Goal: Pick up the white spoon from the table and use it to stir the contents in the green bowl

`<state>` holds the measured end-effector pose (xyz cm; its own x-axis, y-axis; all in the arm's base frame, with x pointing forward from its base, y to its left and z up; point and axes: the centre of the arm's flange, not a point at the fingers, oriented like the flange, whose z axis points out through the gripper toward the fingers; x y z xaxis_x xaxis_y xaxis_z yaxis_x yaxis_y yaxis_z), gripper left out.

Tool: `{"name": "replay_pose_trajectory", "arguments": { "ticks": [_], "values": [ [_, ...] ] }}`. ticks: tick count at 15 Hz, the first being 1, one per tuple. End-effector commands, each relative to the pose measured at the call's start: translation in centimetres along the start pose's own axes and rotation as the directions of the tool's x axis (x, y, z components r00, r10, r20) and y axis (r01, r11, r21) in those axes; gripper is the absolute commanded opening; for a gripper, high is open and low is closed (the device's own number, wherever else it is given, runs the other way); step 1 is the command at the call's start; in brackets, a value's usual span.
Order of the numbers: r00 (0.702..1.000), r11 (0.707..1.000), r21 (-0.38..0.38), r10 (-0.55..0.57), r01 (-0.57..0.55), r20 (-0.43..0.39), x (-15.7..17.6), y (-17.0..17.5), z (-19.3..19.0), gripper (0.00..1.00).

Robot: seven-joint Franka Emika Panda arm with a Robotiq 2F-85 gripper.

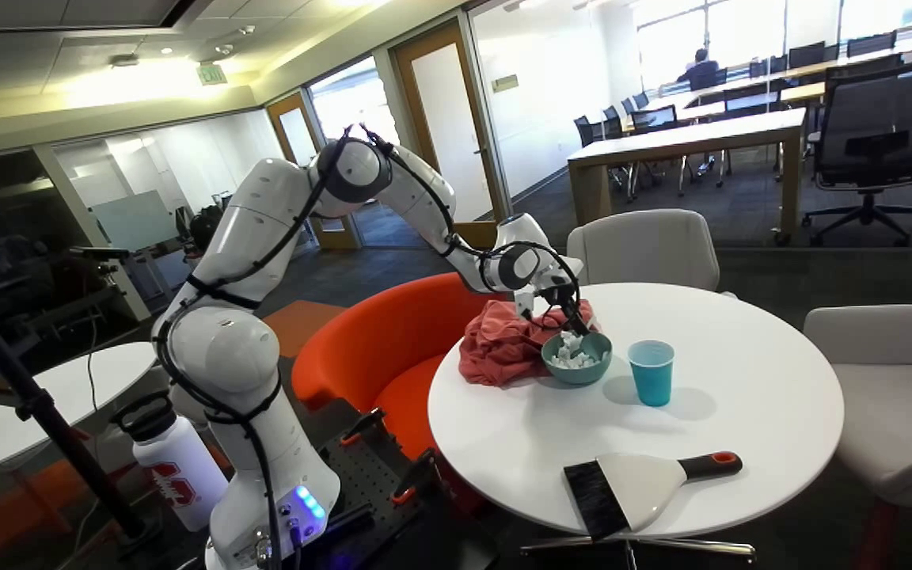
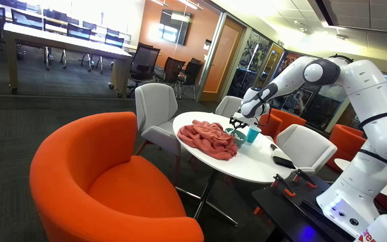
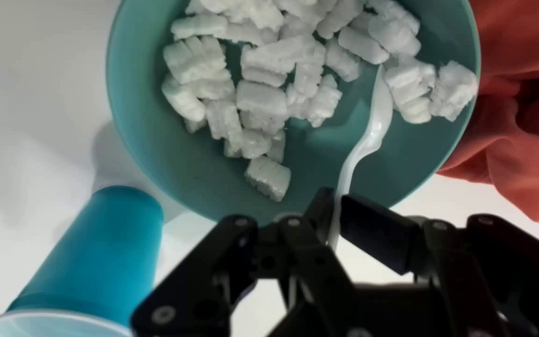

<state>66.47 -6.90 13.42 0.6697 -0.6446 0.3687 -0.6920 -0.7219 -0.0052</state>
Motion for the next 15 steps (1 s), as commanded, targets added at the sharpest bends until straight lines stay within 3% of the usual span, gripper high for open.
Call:
{"name": "replay_pose_trajectory", "arguments": {
  "ticks": [1,10,15],
  "values": [
    [0.998,1.0,-0.027,0.002,0.0,0.067,0.1,1.4,-2.7,0.03],
    [0.982,0.988,-0.149,-0.007,0.036,0.188,-0.7,2.5,-2.6,0.03],
    [0.981,0.978,-0.2,-0.019,0.059,0.193,-1.1,3.0,-2.3,0.03]
  ]
}}
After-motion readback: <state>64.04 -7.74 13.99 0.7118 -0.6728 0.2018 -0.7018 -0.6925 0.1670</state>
